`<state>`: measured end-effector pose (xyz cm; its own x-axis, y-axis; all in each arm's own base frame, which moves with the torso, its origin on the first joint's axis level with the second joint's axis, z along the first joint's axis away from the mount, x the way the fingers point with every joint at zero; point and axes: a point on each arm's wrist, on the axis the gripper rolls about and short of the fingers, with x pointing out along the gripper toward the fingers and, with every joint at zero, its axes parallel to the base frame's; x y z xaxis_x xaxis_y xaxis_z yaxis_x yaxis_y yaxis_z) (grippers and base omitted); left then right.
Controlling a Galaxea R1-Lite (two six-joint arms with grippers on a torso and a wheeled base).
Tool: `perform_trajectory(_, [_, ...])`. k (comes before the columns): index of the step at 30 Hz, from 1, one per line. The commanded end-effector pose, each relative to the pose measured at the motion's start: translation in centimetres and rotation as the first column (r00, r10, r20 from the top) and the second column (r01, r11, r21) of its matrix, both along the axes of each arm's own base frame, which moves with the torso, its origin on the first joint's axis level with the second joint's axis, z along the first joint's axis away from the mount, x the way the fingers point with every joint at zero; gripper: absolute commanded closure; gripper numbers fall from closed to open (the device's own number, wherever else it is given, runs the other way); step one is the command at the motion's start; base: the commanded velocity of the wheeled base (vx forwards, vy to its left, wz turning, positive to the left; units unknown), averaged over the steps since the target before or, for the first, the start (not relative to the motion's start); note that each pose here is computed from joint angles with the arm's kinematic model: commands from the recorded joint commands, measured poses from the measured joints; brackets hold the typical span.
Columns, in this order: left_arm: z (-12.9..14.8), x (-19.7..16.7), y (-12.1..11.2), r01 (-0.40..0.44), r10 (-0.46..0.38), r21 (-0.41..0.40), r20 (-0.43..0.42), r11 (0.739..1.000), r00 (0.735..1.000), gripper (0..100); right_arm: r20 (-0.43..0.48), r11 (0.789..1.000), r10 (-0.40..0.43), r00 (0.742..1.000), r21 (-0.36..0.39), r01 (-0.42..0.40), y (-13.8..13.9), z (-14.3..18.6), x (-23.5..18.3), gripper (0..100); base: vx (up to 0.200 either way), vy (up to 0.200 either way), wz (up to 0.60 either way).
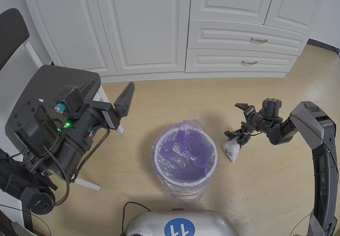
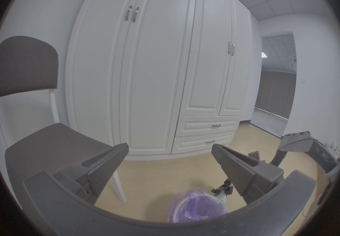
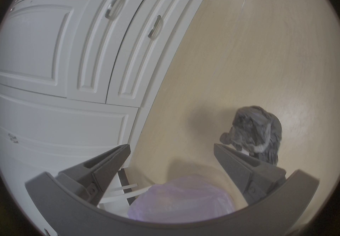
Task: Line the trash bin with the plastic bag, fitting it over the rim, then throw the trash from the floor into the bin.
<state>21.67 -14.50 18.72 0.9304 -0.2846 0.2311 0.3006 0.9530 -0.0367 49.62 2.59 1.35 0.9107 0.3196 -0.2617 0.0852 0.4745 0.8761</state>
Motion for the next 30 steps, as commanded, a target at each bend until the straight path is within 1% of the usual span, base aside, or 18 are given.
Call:
perform_trajectory(1, [2.9,-4.6,4.0,-0.028,0.042,-0.108,0.128,0.994,0.991,0,0.255,1.0,-0.014,0.967,0.018,0.01,0.2,8.8,-9.0,0,0.0,0.0,0.0])
perform_trajectory(2, [3.4,-5.1,4.3,-0.031,0.047,-0.104,0.154,0.994,0.987,0,0.304,1.0,-0.024,0.952,0.017,0.02,0.0,11.4,-11.1,0,0.0,0.0,0.0])
perform_trajectory(3, [3.4,-5.1,4.3,-0.031,0.047,-0.104,0.154,0.994,0.987,0,0.304,1.0,-0.024,0.952,0.017,0.02,0.0,11.4,-11.1,0,0.0,0.0,0.0])
perform_trajectory(4, [3.9,-5.8,4.9,-0.05,0.063,-0.077,0.179,0.996,0.982,0,0.372,1.0,-0.023,0.928,-0.006,0.027,-0.4,15.1,-14.9,0,0.0,0.0,0.0])
perform_trajectory(5, [4.2,-6.0,5.2,-0.063,0.076,-0.072,0.189,0.995,0.979,0,0.395,0.999,-0.021,0.918,-0.026,0.034,-0.7,16.2,-16.5,0,0.0,0.0,0.0])
perform_trajectory(7, [4.7,-6.7,5.9,-0.082,0.095,-0.071,0.209,0.994,0.973,0,0.424,0.994,-0.013,0.906,-0.09,0.057,-1.1,17.1,-19.1,0,0.0,0.0,0.0])
perform_trajectory(9, [5.3,-7.7,6.5,-0.092,0.103,-0.06,0.228,0.994,0.968,0,0.441,0.981,-0.004,0.898,-0.173,0.089,-1.8,17.3,-20.7,0,0.0,0.0,0.0])
perform_trajectory(13, [5.8,-9.3,7.5,-0.106,0.108,-0.022,0.222,0.994,0.969,0,0.444,0.953,0.026,0.896,-0.281,0.112,-2.1,17.1,-21.8,0,0.0,0.0,0.0])
perform_trajectory(16, [5.8,-10.2,8.3,-0.115,0.112,0.008,0.185,0.993,0.976,0,0.363,0.906,0.099,0.926,-0.418,0.066,-1.4,16.4,-22.5,0,0.0,0.0,0.0])
perform_trajectory(18, [5.8,-10.3,8.6,-0.133,0.128,0.021,0.168,0.991,0.978,0,0.275,0.866,0.141,0.951,-0.501,0.016,-0.9,15.7,-22.6,0,0.0,0.0,0.0])
perform_trajectory(19, [5.7,-10.2,8.6,-0.14,0.134,0.027,0.159,0.99,0.978,0,0.251,0.854,0.152,0.956,-0.521,0.001,-0.9,15.5,-22.5,0,0.0,0.0,0.0])
perform_trajectory(20, [5.6,-10.0,8.8,-0.161,0.154,0.039,0.145,0.986,0.977,0,0.197,0.832,0.158,0.968,-0.555,-0.022,-0.8,15.3,-22.6,0,0.0,0.0,0.0])
perform_trajectory(21, [5.5,-9.8,8.9,-0.173,0.165,0.047,0.136,0.984,0.977,0,0.154,0.82,0.158,0.975,-0.571,-0.043,-0.9,15.2,-22.7,0,0.0,0.0,0.0])
perform_trajectory(22, [5.5,-9.8,8.9,-0.173,0.165,0.047,0.136,0.984,0.977,0,0.154,0.82,0.158,0.975,-0.571,-0.043,-0.9,15.2,-22.7,0,0.0,0.0,0.0])
perform_trajectory(23, [5.3,-9.6,9.0,-0.187,0.179,0.059,0.12,0.981,0.977,0,0.065,0.808,0.163,0.985,-0.581,-0.095,-0.9,15.3,-22.6,0,0.0,0.0,0.0])
perform_trajectory(24, [5.3,-9.5,9.0,-0.189,0.181,0.062,0.118,0.98,0.976,0,0.05,0.808,0.163,0.985,-0.58,-0.104,-0.9,15.3,-22.7,0,0.0,0.0,0.0])
perform_trajectory(26, [5.3,-9.6,9.0,-0.189,0.181,0.062,0.118,0.98,0.976,0,-0.089,0.794,0.17,0.981,-0.578,-0.19,-0.9,15.7,-23.4,0,0.0,0.0,0.0])
perform_trajectory(30, [5.4,-9.8,9.2,-0.192,0.184,0.056,0.125,0.98,0.975,0,-0.256,0.759,0.182,0.949,-0.577,-0.301,-1.0,15.9,-23.0,0,0.0,0.0,0.0])
